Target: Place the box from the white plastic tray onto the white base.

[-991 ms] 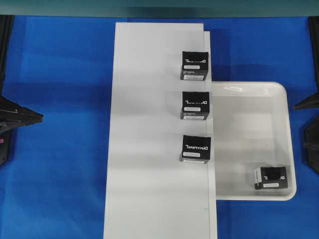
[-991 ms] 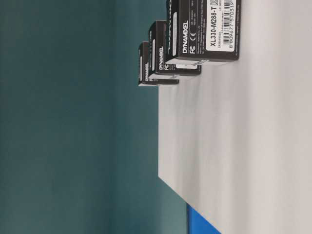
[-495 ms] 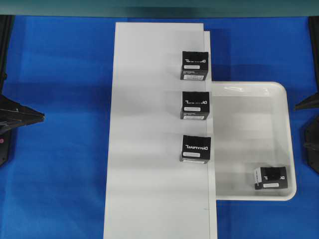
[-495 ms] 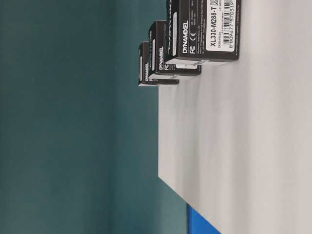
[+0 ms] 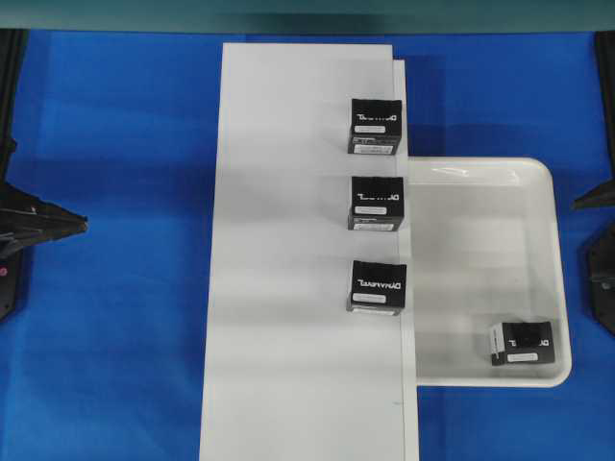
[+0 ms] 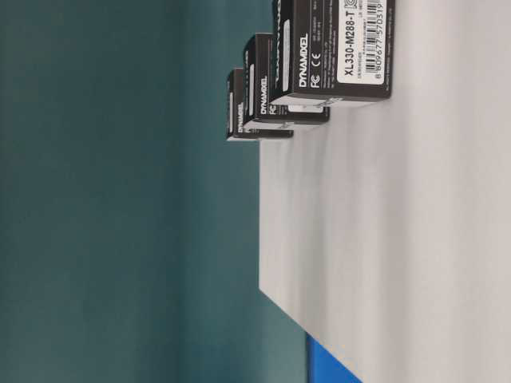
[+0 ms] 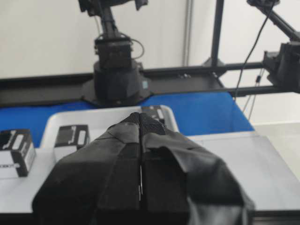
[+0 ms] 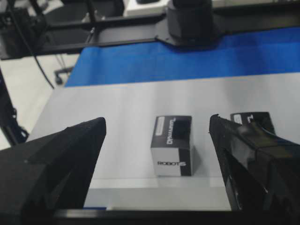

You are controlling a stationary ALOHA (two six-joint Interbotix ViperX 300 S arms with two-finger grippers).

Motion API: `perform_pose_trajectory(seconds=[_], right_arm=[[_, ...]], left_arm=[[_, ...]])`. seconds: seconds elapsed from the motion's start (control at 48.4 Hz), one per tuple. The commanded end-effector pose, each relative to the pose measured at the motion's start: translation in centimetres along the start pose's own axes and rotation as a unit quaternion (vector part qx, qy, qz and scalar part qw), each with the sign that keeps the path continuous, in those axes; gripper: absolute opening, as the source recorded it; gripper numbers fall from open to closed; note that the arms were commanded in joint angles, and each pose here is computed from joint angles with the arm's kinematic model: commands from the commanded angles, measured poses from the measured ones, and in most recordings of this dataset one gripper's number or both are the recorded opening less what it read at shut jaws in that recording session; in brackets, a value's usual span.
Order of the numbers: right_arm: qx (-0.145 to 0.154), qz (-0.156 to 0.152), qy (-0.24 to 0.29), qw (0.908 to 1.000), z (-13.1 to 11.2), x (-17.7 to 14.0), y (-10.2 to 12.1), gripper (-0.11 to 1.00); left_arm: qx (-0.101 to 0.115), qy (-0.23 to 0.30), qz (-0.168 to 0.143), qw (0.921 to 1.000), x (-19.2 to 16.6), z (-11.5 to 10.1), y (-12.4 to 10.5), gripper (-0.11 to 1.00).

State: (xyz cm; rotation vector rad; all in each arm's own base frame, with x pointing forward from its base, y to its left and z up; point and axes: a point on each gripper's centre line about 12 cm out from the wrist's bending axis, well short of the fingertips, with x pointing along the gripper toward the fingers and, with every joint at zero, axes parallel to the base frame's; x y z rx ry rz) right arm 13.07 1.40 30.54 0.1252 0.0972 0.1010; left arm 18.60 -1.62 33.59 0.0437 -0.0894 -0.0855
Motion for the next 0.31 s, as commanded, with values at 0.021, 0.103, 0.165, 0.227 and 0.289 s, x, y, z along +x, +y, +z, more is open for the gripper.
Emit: perform_pose_trajectory(seconds=[0.021,0.103,0.165,0.227,0.289], right_arm=[[-0.001,-0.001,-0.009,1.0,0.33,-0.04,0.0,0.9],[-0.001,0.0,-0.008,1.0,0.23,-0.02,0.0,0.9],[-0.001,0.0,-0.005,1.0,0.04,0.03,-0.02,0.9],[-0.001,-0.001,-0.004,1.0,-0.08,0.08,-0.06,0.9],[-0.001,-0.001,-0.006,1.0,-0.02,0.05,-0.05,0.9]], left_arm=[[0.0,-0.006,-0.001,1.0,0.18,0.4,-0.01,-0.07],[0.0,-0.005,-0.001,1.0,0.21,0.37,-0.01,-0.07],[0.001,-0.005,-0.001,1.0,0.24,0.34,-0.02,-0.07],[0.003,-0.002,-0.001,1.0,0.32,0.18,-0.02,-0.07],[0.002,0.002,-0.001,1.0,0.44,-0.01,-0.03,-0.07]])
